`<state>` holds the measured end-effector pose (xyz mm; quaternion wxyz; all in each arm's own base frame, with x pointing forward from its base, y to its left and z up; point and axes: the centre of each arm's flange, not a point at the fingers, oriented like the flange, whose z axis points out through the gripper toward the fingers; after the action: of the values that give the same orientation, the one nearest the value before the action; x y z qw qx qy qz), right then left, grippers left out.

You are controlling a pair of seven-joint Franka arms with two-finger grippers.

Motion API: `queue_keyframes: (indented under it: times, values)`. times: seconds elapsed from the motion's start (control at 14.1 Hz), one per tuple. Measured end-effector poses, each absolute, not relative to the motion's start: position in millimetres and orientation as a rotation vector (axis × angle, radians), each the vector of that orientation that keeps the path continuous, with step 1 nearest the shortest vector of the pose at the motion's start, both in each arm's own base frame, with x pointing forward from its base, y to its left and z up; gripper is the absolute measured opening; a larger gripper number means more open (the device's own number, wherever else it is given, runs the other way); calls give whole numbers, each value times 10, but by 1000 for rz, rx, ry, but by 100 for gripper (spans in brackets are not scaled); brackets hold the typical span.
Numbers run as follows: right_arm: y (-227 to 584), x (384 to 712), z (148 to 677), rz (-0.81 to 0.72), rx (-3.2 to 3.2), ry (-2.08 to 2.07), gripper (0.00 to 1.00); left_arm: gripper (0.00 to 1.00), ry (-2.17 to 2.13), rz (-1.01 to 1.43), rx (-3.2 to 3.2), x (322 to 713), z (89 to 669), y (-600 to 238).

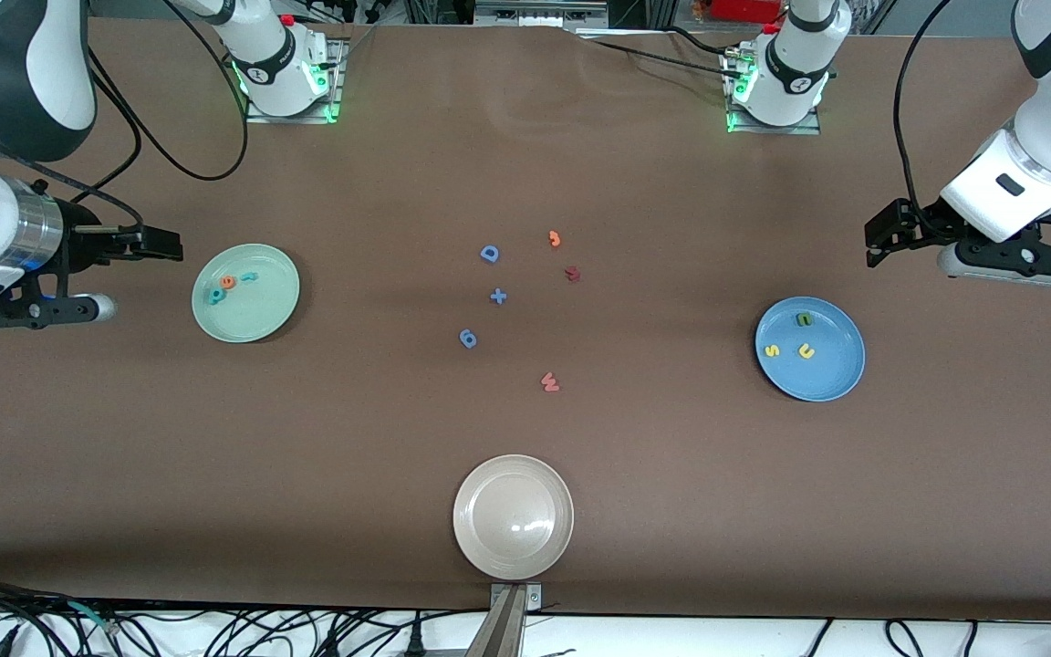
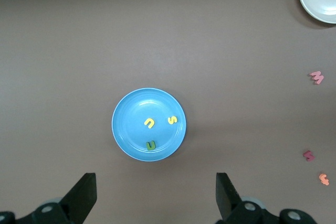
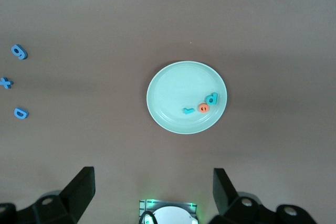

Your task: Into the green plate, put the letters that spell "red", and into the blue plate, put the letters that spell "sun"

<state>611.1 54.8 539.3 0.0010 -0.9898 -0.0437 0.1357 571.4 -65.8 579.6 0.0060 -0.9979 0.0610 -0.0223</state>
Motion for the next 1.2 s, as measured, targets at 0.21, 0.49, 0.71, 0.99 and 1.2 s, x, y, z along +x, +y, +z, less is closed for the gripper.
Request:
queue_keyframes:
  times: [0.21, 0.49, 0.71, 0.99, 1.2]
  values:
    - [451, 6126, 5447, 372, -3124, -170, 100, 100, 191, -40, -3122, 5687, 5788, -659]
    - [369, 6044, 5424, 249, -3132, -188, 100, 100, 192, -8, -3121, 5647, 5793, -660]
    - [336, 5906, 5415, 221, -3154, -200, 100, 100, 192, -6, -3123, 5646, 5791, -663]
    - [374, 5828, 5473, 215, -3146, -181, 100, 100, 187, 0, -3153, 5641, 5786, -686]
    - [412, 5808, 5475, 228, -3148, -151, 100, 100, 187, 1, -3153, 5641, 5784, -685]
